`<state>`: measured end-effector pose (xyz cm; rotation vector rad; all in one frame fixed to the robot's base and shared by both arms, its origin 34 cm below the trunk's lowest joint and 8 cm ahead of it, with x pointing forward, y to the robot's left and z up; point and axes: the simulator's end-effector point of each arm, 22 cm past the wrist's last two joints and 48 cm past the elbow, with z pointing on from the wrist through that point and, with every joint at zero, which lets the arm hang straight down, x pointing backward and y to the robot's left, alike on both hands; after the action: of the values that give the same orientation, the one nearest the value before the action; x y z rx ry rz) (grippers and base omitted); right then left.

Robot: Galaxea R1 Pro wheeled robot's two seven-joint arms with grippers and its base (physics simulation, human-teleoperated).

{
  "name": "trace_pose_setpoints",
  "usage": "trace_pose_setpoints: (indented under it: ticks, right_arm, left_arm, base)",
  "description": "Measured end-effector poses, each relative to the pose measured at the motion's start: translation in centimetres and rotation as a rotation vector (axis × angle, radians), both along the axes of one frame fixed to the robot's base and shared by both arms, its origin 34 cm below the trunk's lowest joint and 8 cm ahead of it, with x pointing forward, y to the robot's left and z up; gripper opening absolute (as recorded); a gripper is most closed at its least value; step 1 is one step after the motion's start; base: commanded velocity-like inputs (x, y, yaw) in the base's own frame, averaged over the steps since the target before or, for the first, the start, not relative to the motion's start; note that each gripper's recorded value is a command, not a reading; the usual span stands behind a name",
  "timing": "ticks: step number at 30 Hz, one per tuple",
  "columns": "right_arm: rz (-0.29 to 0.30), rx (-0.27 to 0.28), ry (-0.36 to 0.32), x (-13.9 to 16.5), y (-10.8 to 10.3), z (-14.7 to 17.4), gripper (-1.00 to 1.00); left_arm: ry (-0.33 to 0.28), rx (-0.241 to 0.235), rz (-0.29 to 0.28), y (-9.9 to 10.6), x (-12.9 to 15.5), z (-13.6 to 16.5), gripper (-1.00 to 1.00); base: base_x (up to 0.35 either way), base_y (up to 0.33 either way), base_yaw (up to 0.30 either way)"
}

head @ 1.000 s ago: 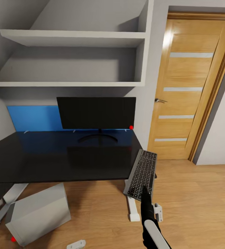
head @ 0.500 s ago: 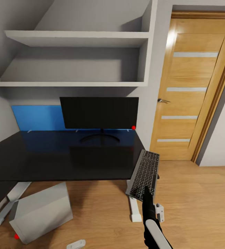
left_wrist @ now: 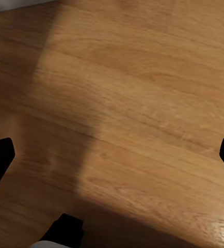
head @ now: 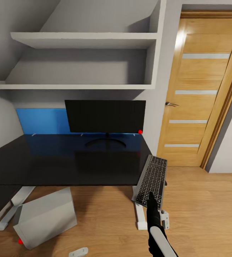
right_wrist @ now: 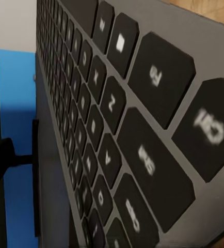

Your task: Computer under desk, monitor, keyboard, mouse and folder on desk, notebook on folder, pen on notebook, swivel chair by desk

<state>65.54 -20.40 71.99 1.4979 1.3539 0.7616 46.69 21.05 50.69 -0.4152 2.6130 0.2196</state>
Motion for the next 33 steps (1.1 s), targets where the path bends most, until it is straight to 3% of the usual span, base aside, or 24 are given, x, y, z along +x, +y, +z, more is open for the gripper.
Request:
trace_pose_setpoints:
  ticks: [33]
  right_arm:
    - [0.006, -0.003, -0.025, 0.22, 0.22, 0.58, 1.0]
  left_arm:
    - [0.014, 0.01, 0.001, 0.42, -0.52, -0.38, 1.0]
  base:
    - [0.0, 0.0, 0.008]
